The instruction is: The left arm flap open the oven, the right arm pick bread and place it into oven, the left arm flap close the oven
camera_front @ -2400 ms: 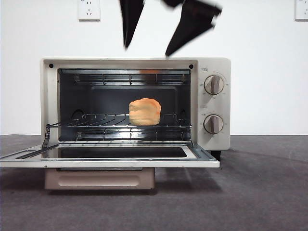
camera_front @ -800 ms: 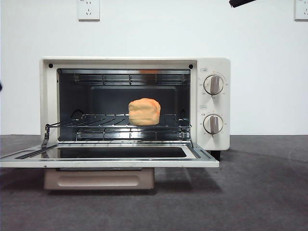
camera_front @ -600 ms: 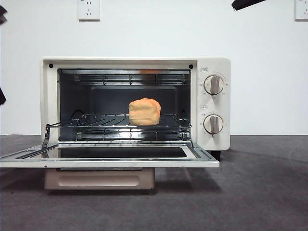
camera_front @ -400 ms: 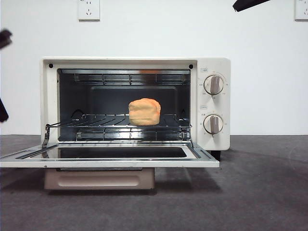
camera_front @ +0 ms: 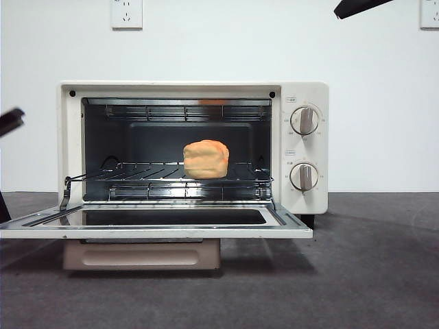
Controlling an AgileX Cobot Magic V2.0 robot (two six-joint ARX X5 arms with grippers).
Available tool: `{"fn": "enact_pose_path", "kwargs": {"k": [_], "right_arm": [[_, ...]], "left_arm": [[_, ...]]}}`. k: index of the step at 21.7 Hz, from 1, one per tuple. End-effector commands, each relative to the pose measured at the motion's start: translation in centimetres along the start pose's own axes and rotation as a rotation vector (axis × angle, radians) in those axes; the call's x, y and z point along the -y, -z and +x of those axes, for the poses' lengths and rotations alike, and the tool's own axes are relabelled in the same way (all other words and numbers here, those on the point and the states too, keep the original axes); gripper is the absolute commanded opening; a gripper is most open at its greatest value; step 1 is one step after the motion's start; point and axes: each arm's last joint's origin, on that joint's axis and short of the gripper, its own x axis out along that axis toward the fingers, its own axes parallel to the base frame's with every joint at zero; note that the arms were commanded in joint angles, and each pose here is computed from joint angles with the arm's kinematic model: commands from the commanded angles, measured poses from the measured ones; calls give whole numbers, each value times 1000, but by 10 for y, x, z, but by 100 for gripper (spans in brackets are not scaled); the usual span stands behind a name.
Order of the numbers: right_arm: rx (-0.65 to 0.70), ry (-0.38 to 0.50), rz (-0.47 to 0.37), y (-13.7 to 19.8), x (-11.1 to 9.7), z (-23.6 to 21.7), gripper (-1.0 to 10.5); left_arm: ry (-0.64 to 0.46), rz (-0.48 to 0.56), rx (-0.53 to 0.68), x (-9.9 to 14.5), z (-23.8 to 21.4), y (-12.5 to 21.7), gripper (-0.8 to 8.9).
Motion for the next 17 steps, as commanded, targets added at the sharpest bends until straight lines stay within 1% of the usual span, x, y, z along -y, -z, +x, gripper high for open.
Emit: {"fn": "enact_pose_path", "kwargs": {"k": [1, 12, 17], "right_arm": [[14, -12, -17, -3, -2, -1, 400], [14, -9, -17, -3, -2, -1, 400], [15, -2, -17, -3, -2, -1, 400]], "left_arm": [[7, 19, -34, -5, 10, 1, 15], [98, -16, -114, -15, 36, 4, 15], [209, -41, -117, -16, 35, 3, 15]]}}
